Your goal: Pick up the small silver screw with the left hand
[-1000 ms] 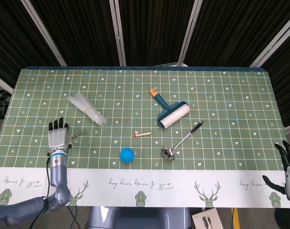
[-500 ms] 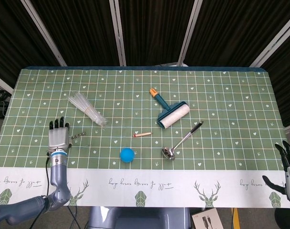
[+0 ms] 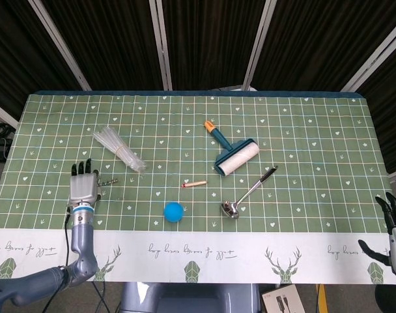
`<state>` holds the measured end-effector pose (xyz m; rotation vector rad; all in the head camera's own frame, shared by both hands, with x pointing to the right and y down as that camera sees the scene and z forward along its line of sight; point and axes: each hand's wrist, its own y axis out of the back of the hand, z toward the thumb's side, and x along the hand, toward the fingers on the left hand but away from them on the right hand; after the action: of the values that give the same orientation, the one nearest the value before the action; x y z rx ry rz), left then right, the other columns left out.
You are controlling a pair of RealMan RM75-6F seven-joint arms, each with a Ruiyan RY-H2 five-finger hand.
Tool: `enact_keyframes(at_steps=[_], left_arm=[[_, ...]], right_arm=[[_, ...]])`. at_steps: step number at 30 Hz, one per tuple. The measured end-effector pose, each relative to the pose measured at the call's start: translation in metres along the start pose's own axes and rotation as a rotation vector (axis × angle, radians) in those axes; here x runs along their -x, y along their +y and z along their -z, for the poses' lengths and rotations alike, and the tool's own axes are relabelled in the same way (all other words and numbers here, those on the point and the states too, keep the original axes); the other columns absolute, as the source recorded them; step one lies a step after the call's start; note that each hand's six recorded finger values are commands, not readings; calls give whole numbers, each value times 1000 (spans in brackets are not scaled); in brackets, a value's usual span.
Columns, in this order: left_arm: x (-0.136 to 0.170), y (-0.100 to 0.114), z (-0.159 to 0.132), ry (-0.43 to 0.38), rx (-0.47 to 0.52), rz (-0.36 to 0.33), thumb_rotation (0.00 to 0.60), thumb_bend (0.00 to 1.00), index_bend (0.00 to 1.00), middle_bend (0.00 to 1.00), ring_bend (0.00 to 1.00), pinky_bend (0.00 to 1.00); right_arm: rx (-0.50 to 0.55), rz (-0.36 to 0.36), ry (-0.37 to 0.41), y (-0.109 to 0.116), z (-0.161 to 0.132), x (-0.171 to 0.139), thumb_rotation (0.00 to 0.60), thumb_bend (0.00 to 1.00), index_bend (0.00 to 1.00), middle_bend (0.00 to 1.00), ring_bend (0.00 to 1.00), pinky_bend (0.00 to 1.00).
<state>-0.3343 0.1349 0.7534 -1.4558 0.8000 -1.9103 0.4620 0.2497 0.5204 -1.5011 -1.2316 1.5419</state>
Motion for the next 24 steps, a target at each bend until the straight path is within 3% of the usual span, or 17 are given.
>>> enact_keyframes(at_steps=[13,24], left_arm=[[3,2,1,-4,-12,-9,600,405,389,0,0,0],[5,-2,1,1,-17,-5,600,405,477,0,0,0]], right_arm=[[-1,5,0,0,0,0,600,76,71,0,0,86],[2,7,1,1,0,0,600,76,71,0,0,86]])
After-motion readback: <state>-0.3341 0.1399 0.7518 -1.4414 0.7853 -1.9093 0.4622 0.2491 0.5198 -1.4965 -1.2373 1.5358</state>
